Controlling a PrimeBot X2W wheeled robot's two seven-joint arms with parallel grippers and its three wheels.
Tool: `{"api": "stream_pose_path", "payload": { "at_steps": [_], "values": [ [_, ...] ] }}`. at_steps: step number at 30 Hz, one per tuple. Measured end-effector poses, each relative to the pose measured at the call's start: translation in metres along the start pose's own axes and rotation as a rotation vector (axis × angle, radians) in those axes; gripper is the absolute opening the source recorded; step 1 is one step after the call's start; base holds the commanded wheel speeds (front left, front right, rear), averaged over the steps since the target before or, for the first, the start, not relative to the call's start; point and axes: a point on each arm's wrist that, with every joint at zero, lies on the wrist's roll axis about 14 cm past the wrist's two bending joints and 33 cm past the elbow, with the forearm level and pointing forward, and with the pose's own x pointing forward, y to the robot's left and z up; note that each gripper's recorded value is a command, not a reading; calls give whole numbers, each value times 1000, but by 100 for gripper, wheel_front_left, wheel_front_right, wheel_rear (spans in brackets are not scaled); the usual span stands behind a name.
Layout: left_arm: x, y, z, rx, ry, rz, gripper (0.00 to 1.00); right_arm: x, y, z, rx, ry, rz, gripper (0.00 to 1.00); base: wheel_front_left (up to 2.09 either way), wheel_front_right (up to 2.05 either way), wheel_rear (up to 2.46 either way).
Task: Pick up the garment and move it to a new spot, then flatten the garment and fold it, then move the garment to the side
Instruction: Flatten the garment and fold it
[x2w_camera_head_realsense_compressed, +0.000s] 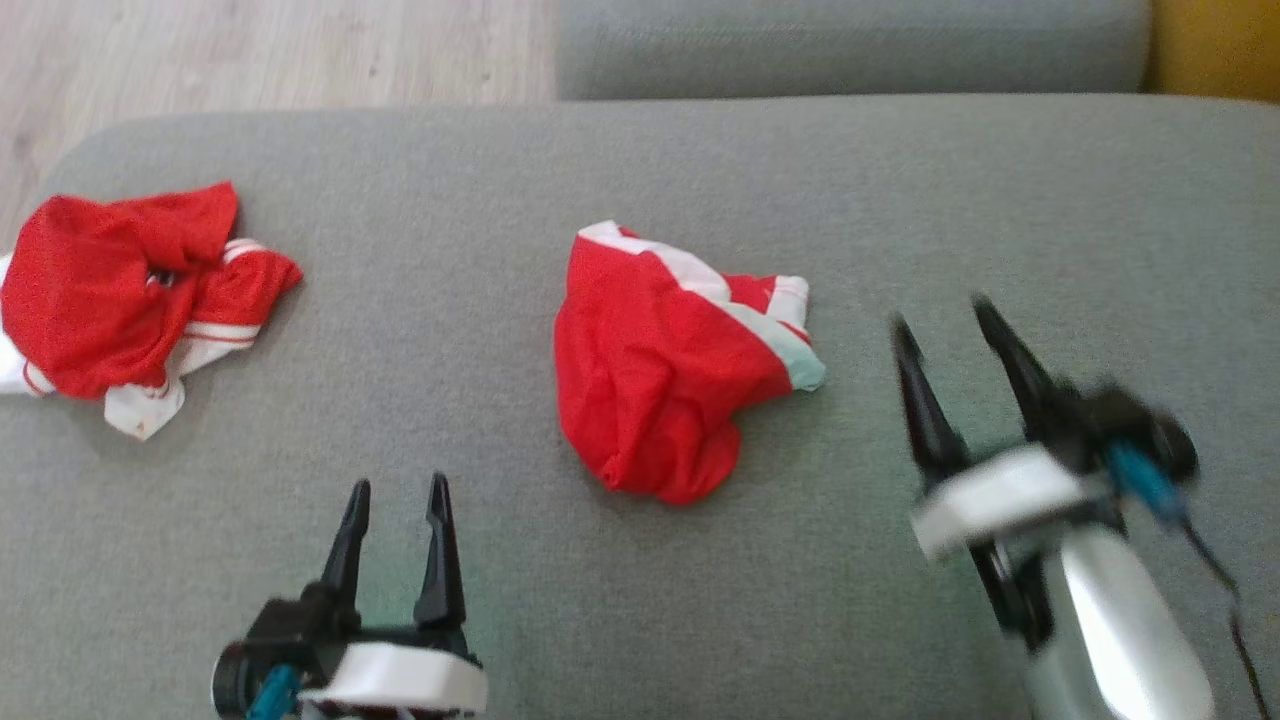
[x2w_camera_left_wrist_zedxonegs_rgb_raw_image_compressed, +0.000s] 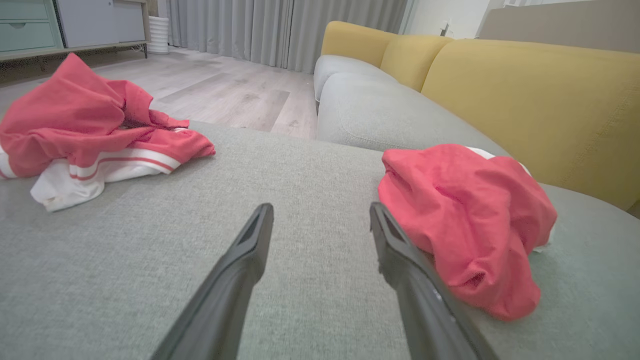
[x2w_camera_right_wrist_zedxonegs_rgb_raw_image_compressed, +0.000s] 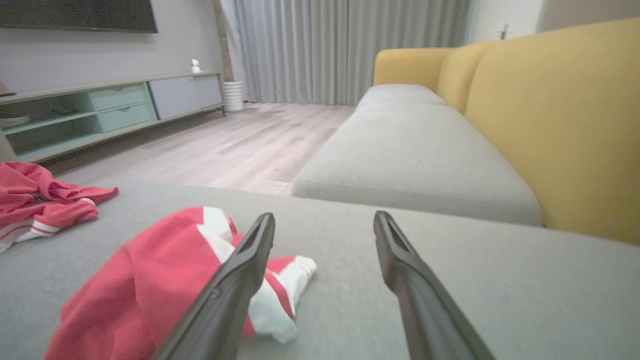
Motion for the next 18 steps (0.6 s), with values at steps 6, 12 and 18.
{"api": "stream_pose_path", "payload": {
  "at_steps": [6,12,18],
  "values": [
    [11,3,7,-10,-22,16,100,61,39,29,-66,38,164,100,0,0,0],
    [8,13,2,-33,-9,67,100,90,70,-10,-72,264,297,100,0,0,0],
    [5,30,3,-33,-13,126,100,95,95,-58,-64,465,383,100,0,0,0]
  ]
}}
